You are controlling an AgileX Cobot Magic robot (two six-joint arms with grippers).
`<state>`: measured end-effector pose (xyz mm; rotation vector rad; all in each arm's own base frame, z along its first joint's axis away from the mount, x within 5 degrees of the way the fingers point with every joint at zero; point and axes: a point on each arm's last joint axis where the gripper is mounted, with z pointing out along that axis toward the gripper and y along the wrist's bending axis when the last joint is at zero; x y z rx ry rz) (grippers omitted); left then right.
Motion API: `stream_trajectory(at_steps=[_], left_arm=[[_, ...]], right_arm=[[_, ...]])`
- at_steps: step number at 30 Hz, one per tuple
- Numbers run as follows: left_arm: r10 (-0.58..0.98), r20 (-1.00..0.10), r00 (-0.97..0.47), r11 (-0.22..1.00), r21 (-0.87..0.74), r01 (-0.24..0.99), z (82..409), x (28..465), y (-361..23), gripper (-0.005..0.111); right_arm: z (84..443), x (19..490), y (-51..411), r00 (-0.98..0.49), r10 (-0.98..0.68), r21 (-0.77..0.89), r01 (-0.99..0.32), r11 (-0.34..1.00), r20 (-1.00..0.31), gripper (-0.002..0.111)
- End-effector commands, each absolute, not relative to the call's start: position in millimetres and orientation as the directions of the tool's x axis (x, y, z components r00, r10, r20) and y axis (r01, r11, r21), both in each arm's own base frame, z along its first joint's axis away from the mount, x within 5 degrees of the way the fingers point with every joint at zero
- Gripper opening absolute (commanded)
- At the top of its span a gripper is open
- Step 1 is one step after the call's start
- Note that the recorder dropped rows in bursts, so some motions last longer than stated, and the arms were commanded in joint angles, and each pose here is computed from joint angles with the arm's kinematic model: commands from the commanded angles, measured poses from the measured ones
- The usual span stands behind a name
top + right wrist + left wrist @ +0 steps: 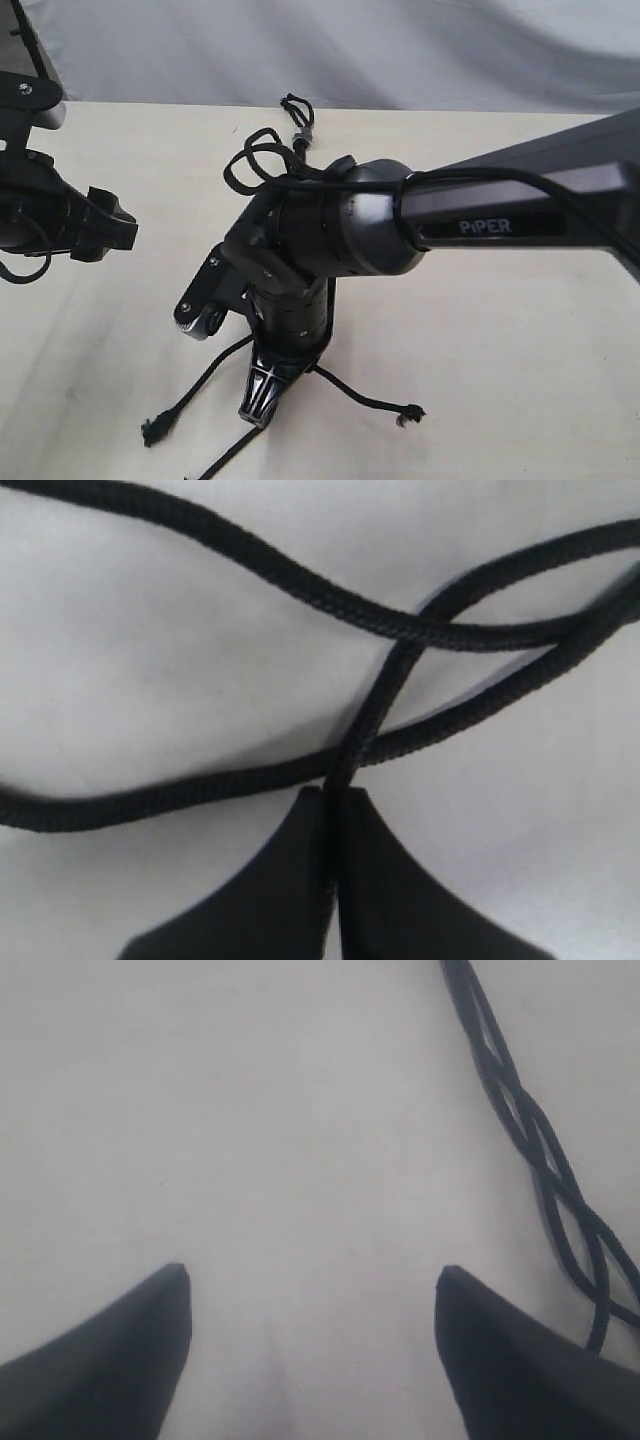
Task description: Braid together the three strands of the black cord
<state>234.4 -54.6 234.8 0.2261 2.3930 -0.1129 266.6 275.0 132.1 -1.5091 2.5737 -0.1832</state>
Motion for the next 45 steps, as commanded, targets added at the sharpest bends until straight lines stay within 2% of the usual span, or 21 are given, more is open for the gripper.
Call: stream_trajectory(at_steps=[1,10,12,17,19,22,27,32,35,36,37,42,45], left_arm=[[0.124,-0.677,-0.725,0.982,-0.021,0.187,234.5,233.0,-53.5,0.065],[0.124,-0.677,-0.725,0.982,-0.021,0.187,234.5,233.0,-53.5,0.065],[0.124,-0.677,-0.725,0.982,-0.021,0.187,234.5,233.0,-53.5,0.065],[0.122,-0.677,-0.726,0.982,-0.023,0.187,234.5,233.0,-53.5,0.065],[0.122,-0.677,-0.726,0.982,-0.023,0.187,234.5,233.0,-53.5,0.065],[0.122,-0.677,-0.726,0.982,-0.023,0.187,234.5,233.0,-53.5,0.065],[0.115,-0.664,-0.739,0.983,-0.031,0.18,233.4,231.8,-53.5,0.065],[0.121,-0.626,-0.771,0.979,-0.054,0.197,227.4,229.8,-60.9,0.065],[0.18,-0.594,-0.784,0.962,-0.059,0.265,222.7,224.5,-76.8,0.065],[0.229,-0.582,-0.781,0.944,-0.062,0.323,220.0,219.8,-91.3,0.065],[0.239,-0.579,-0.78,0.937,-0.074,0.342,219.6,217.1,-98.0,0.065],[0.471,-0.516,-0.715,0.804,-0.082,0.589,194.5,187.7,-165.4,0.065],[0.552,-0.459,-0.697,0.757,-0.075,0.649,170.6,179.4,-186.5,0.065]], right_arm=[[127.4,266.3,274.0,-0.484,-0.874,-0.184,-0.856,0.484,-0.045,0.0],[122.8,266.5,274.2,-0.488,-0.872,-0.181,-0.855,0.486,-0.037,0.001],[121.5,267.3,274.8,-0.503,-0.863,-0.183,-0.845,0.503,-0.047,0.004],[121.0,266.7,280.1,-0.501,-0.862,-0.191,-0.841,0.507,-0.083,0.038],[124.2,265.8,282.6,-0.502,-0.858,-0.184,-0.838,0.513,-0.108,0.047],[138.6,266.0,283.5,-0.501,-0.851,-0.184,-0.832,0.524,-0.159,0.054],[188.1,269.0,273.2,-0.494,-0.824,-0.212,-0.805,0.554,-0.276,0.053],[241.3,277.6,243.2,-0.538,-0.743,-0.22,-0.73,0.647,-0.399,0.053],[262.6,282.6,217.5,-0.563,-0.69,-0.223,-0.678,0.7,-0.454,0.053],[267.9,284.4,197.4,-0.584,-0.65,-0.22,-0.638,0.738,-0.487,0.053],[266.7,284.0,188.3,-0.59,-0.636,-0.219,-0.624,0.75,-0.497,0.053],[263.1,282.4,109.1,-0.621,-0.452,-0.192,-0.44,0.877,-0.641,0.053],[260.4,279.3,86.0,-0.624,-0.399,-0.188,-0.378,0.907,-0.672,0.053]])
